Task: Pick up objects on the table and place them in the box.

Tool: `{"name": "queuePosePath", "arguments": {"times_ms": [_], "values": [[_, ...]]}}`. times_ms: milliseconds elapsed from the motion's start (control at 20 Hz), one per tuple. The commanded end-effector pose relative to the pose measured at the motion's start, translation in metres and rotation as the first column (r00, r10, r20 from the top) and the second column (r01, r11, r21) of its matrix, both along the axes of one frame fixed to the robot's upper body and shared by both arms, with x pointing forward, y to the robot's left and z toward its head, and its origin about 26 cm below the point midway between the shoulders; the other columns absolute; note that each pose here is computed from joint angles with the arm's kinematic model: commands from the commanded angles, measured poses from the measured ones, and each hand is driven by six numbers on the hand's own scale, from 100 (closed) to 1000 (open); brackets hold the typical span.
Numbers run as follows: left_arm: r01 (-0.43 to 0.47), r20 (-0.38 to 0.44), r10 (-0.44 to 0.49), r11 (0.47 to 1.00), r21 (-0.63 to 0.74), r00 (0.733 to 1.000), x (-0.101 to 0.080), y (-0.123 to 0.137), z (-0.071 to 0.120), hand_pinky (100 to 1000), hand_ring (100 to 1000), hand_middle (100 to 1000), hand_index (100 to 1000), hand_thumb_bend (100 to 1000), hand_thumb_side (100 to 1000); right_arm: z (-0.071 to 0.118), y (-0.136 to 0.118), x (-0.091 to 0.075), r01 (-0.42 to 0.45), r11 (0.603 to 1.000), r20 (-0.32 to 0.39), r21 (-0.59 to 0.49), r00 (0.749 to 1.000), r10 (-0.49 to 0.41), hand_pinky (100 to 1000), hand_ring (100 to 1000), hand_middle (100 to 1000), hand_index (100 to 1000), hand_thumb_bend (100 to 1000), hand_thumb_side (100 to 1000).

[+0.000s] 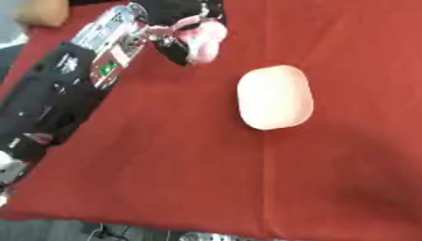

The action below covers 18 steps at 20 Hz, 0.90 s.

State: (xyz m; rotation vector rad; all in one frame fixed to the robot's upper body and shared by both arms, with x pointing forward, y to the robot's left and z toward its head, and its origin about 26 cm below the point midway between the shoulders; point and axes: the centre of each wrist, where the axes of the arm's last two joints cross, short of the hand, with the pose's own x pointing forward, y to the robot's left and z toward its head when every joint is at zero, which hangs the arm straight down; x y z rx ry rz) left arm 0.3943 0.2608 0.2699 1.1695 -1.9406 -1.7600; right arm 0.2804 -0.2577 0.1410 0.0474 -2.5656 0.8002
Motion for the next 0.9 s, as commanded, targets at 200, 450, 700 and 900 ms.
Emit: {"name": "queuePosePath", "arguments": {"times_ms": [200, 450, 700, 900], "values": [[0.115, 0.017, -0.115, 0.993, -0.020, 0.993, 0.001, -0.045, 0.015, 100, 155, 150, 313, 159, 100, 0.010, 0.000, 0.000, -0.016, 1.000, 0.032, -0.012, 0.999, 0.017, 595, 785, 846, 949, 100, 703], [0.177, -0.018, -0.177, 0.984, -0.006, 0.984, 0.013, -0.069, 0.005, 100, 159, 153, 320, 127, 100, 0.013, 0.002, 0.001, -0.032, 0.999, 0.041, -0.014, 0.999, 0.032, 595, 785, 846, 949, 100, 703], [0.203, -0.041, -0.202, 0.979, 0.006, 0.978, 0.020, -0.079, -0.004, 100, 153, 151, 318, 117, 100, 0.015, 0.004, 0.002, -0.044, 0.999, 0.045, -0.016, 0.998, 0.045, 595, 785, 846, 950, 100, 702], [0.210, -0.068, -0.208, 0.978, 0.017, 0.976, 0.026, -0.079, -0.016, 100, 153, 149, 319, 124, 100, 0.016, 0.005, 0.003, -0.050, 0.999, 0.049, -0.016, 0.998, 0.051, 595, 785, 846, 950, 100, 703]]}}
